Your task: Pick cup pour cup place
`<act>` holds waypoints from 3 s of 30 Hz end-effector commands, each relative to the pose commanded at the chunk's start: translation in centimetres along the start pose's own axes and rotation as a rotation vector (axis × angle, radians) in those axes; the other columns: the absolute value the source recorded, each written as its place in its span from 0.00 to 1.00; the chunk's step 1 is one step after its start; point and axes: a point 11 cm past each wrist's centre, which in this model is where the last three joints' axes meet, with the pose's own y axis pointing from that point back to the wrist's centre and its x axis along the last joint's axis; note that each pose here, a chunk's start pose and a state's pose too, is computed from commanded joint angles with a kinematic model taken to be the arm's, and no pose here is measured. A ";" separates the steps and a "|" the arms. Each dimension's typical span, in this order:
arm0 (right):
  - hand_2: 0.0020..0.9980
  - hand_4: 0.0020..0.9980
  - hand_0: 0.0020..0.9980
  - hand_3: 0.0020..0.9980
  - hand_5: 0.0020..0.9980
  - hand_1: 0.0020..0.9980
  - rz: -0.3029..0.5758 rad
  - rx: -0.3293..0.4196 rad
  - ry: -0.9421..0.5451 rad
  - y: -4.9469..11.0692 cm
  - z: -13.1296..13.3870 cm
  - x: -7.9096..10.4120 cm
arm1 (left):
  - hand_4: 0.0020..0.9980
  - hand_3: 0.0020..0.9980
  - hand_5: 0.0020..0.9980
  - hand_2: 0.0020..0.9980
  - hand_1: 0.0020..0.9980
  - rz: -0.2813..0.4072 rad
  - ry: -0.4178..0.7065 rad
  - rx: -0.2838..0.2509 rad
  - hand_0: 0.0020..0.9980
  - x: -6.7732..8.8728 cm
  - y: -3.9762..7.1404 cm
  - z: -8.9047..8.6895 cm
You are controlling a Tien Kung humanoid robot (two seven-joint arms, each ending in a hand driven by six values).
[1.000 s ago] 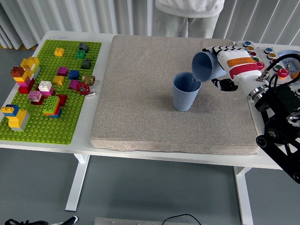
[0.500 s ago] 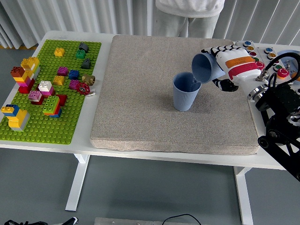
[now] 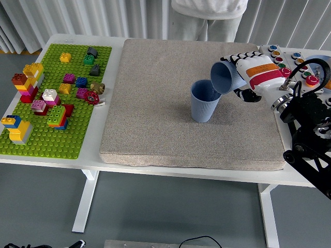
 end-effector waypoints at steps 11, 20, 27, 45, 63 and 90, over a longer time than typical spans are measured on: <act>0.64 0.72 0.84 0.72 0.13 0.73 0.010 0.009 0.030 -0.2 -0.3 0.3 | 0.50 0.76 1.00 0.84 0.82 0.001 -0.001 -0.004 0.78 0.1 0.0 0.2; 0.64 0.72 0.84 0.72 0.13 0.73 0.015 0.010 0.052 -0.2 -0.4 0.4 | 0.50 0.76 1.00 0.84 0.82 0.002 -0.001 -0.005 0.78 0.1 0.0 0.3; 0.64 0.72 0.85 0.71 0.12 0.74 0.026 0.006 0.072 -0.3 -0.5 0.6 | 0.50 0.76 1.00 0.84 0.82 0.002 -0.002 -0.006 0.78 0.1 0.1 0.3; 0.65 0.71 0.87 0.71 0.11 0.74 0.046 -0.007 0.120 -0.4 -0.5 1.3 | 0.50 0.76 1.00 0.83 0.82 0.004 -0.002 -0.011 0.78 0.2 0.1 0.5; 0.64 0.71 0.87 0.71 0.10 0.74 0.032 -0.010 0.084 -0.4 -0.8 0.7 | 0.50 0.76 1.00 0.83 0.82 0.001 -0.001 -0.003 0.78 0.1 0.1 0.3; 0.64 0.71 0.87 0.70 0.10 0.74 -0.016 -0.091 -0.306 -1.1 1.7 0.1 | 0.50 0.77 1.00 0.83 0.82 -0.001 0.000 -0.001 0.78 0.0 0.0 0.1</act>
